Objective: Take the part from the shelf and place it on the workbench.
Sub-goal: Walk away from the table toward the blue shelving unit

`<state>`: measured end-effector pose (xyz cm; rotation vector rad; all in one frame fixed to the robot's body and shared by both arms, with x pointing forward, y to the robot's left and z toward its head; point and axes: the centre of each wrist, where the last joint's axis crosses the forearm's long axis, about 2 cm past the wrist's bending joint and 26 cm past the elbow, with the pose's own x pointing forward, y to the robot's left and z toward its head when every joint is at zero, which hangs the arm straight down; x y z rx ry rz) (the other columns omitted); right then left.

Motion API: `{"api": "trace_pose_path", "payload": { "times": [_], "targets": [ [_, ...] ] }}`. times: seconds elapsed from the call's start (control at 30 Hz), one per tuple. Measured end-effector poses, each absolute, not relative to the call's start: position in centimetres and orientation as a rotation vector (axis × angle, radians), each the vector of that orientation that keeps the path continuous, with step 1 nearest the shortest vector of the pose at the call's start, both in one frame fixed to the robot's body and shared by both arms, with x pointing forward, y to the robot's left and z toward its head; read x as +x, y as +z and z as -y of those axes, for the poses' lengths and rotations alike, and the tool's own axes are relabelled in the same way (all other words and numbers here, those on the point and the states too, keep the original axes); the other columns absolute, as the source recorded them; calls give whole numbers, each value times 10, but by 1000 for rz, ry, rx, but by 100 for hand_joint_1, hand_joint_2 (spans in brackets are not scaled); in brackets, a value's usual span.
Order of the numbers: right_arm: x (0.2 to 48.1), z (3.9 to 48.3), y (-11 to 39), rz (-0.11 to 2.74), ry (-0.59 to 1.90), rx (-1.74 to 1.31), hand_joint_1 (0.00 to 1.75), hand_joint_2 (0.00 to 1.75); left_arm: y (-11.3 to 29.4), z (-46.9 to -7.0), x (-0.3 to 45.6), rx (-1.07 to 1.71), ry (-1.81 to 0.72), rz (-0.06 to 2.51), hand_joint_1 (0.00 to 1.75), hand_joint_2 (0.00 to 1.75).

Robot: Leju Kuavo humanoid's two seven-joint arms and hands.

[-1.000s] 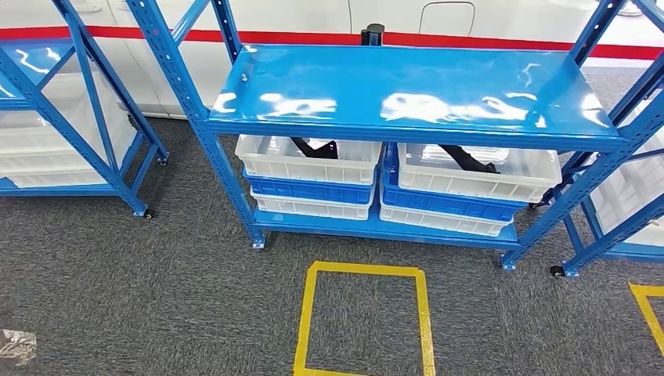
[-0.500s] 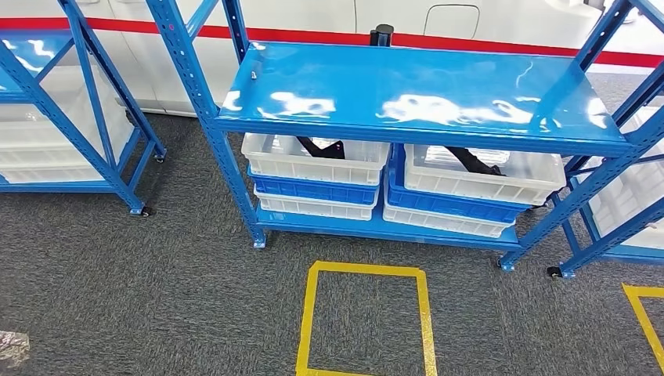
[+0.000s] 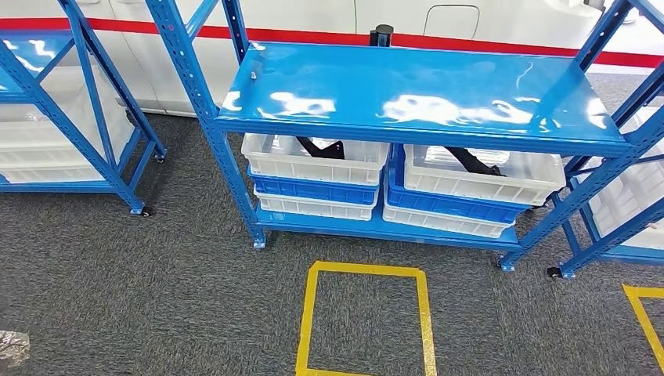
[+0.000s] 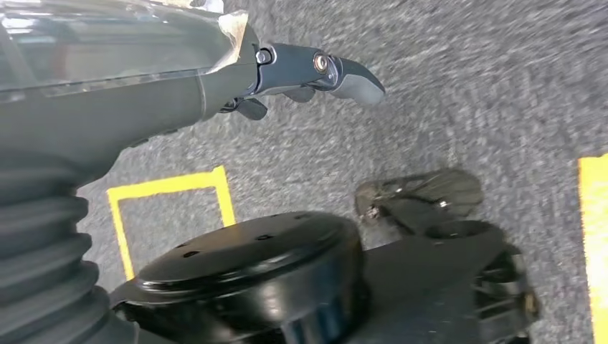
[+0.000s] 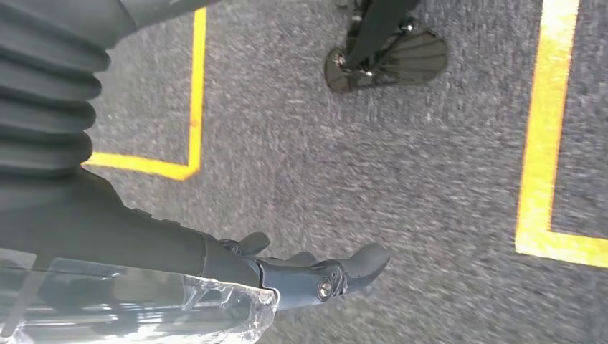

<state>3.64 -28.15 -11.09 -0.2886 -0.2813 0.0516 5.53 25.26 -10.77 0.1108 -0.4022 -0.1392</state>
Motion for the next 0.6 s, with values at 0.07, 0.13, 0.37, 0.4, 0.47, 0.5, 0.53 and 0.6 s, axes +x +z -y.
{"api": "trace_pose_path", "payload": {
  "times": [0.07, 0.13, 0.37, 0.4, 0.47, 0.5, 0.53, 0.6],
  "targets": [
    [33, 284, -111, 274, 39, -270, 0, 175, -108, -254, 53, 97, -128, 392, 0, 175],
    [30, 286, -112, 267, 30, -253, 0, 175, -108, -256, 51, 86, -116, 382, 0, 175],
    [21, 292, -112, 254, 5, -188, 0, 131, -109, -263, 42, 47, -79, 348, 0, 131],
    [19, 293, -112, 251, 1, -176, 0, 87, -110, -264, 40, 41, -73, 342, 0, 87],
    [16, 294, -112, 248, -6, -153, 0, 87, -110, -267, 36, 31, -64, 329, 0, 0],
    [15, 294, -112, 246, -9, -140, 0, 87, -110, -269, 34, 26, -60, 321, 0, 0],
    [13, 294, -112, 244, -12, -129, 0, 87, -110, -270, 31, 21, -55, 313, 0, 0],
    [10, 295, -112, 240, -18, -104, 0, 0, -111, -273, 25, 11, -47, 298, 0, 0]
  ]
}}
